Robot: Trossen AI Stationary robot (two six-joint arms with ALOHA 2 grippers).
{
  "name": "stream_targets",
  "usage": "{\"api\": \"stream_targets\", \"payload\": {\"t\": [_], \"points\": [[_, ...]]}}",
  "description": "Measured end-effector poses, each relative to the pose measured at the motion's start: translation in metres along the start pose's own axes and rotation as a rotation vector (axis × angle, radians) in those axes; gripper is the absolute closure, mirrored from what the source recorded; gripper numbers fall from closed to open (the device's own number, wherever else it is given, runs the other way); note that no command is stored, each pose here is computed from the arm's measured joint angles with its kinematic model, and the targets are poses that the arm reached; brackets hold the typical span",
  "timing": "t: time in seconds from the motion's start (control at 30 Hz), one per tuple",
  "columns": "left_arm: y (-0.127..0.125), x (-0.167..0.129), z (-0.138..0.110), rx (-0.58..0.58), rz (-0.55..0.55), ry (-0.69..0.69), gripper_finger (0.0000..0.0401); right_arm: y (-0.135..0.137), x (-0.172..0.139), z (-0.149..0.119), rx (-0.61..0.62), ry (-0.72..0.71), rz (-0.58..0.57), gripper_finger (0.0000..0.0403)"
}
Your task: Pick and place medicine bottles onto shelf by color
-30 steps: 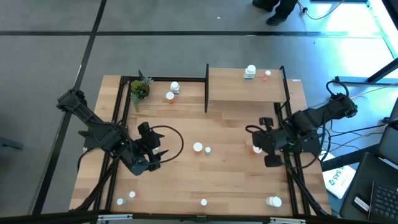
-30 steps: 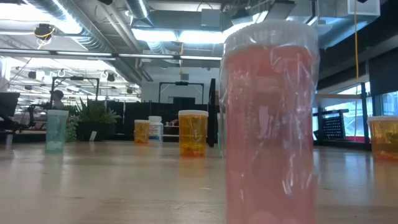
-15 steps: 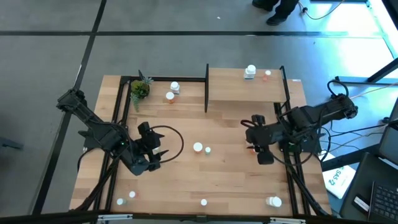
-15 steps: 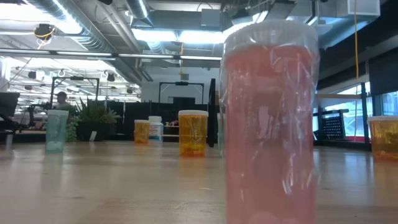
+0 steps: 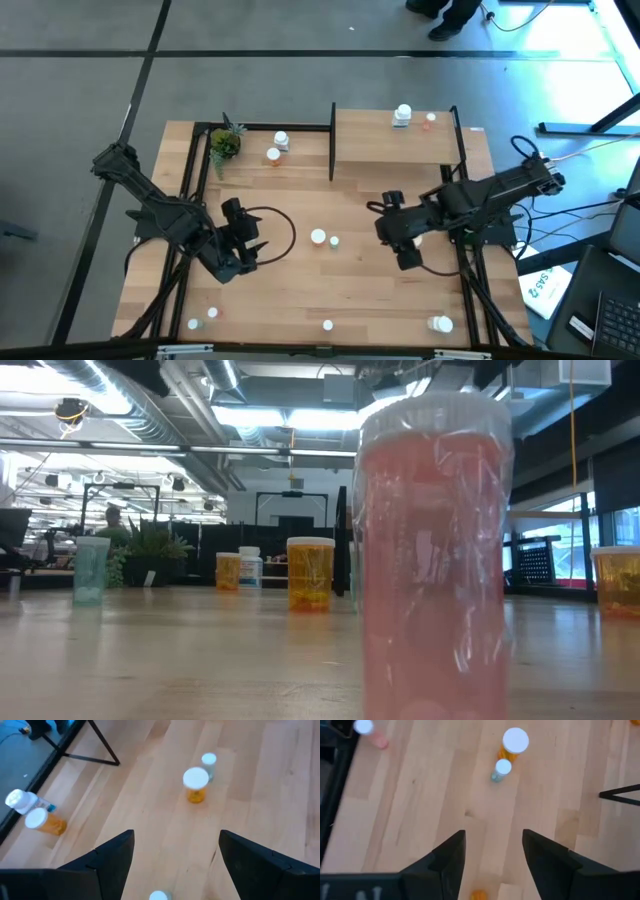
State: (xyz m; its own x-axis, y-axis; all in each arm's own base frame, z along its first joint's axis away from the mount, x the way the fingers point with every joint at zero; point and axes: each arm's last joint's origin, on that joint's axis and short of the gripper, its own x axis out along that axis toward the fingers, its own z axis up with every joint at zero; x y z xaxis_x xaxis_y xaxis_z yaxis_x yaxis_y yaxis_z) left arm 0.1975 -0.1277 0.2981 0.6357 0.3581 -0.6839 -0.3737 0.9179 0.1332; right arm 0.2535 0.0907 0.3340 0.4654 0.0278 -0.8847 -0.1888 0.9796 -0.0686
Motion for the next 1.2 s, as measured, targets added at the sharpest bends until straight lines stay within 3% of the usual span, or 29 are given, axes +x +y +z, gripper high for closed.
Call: {"api": "stream_targets", "payload": {"t": [0.23,0.33,0.63,1.2], "points": [[-0.001,0.006,-0.007,0.013,0.006,0.009,0.0115,-0.01,0.036,0.014,0.042,0.055,-0.031,0.0212],[-0.002,0.006,-0.006,0.006,0.0,0.004,0.0115,-0.013,0.053,0.018,0.003,0.085,-0.037,0.0212],[-0.001,0.006,-0.006,0.031,0.003,0.001,0.0115,-0.019,0.101,0.036,-0.029,0.06,0.032,0.0212],[-0.002,0.006,-0.006,0.031,0.003,0.0,0.0115,-0.036,0.149,0.042,0.187,0.08,0.033,0.0212]]}}
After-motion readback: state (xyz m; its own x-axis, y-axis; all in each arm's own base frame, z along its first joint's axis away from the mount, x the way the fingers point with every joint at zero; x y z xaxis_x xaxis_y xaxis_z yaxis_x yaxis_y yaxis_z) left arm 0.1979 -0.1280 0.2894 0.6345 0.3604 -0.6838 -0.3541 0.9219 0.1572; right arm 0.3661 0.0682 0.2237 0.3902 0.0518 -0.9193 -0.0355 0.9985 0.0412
